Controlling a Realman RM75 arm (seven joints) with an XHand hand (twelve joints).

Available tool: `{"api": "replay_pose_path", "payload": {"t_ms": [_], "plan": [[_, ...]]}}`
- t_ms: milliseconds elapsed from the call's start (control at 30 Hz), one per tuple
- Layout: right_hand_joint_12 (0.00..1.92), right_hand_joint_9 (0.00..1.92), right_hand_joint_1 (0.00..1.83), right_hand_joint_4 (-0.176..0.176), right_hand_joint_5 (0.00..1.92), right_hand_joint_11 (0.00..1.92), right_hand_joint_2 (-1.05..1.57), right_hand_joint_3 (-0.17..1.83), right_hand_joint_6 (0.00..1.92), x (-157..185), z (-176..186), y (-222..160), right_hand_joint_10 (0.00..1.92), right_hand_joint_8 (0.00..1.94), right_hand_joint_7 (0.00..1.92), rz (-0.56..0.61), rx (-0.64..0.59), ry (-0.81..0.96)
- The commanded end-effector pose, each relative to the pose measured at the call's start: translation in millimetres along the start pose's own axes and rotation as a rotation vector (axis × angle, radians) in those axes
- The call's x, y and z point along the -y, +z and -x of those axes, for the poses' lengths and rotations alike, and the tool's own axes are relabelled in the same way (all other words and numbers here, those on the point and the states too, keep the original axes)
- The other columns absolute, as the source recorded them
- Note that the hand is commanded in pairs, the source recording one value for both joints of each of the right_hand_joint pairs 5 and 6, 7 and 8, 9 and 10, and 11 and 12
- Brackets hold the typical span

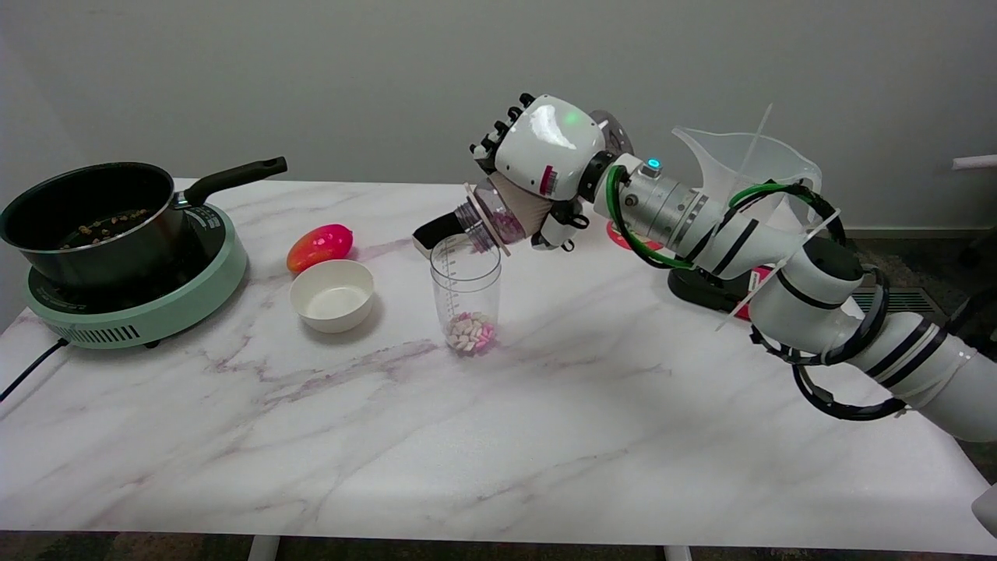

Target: Pour the contents of the bottle into the measuring cup.

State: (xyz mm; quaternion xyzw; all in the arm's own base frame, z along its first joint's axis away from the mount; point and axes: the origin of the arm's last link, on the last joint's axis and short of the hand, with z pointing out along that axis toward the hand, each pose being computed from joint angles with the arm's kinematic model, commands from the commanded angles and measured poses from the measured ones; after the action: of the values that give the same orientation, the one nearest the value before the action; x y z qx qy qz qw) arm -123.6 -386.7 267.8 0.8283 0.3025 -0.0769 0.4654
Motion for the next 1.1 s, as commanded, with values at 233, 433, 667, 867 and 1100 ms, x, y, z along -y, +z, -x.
{"api": "replay_pose_path", "payload": {"t_ms": [233,433,667,867,1100], "plan": [[1.33,1.6,1.27,0.0,1.92,1.33,1.36,0.6,1.92,-1,-19,3,1.6,1.85,1.85,-0.064,-0.033,-0.073],[1.33,1.6,1.27,0.0,1.92,1.33,1.36,0.59,1.92,-1,-17,4,1.6,1.85,1.85,-0.076,-0.028,-0.074],[1.33,1.6,1.28,0.0,1.92,1.33,1.36,0.59,1.92,-6,-17,8,1.6,1.85,1.85,-0.082,-0.028,-0.088],[1.33,1.6,1.28,0.0,1.92,1.33,1.35,0.6,1.92,-9,-18,12,1.6,1.85,1.85,-0.094,-0.026,-0.101],[1.32,1.59,1.29,0.0,1.92,1.32,1.33,0.62,1.92,-13,-17,12,1.59,1.84,1.84,-0.095,-0.022,-0.098]]}}
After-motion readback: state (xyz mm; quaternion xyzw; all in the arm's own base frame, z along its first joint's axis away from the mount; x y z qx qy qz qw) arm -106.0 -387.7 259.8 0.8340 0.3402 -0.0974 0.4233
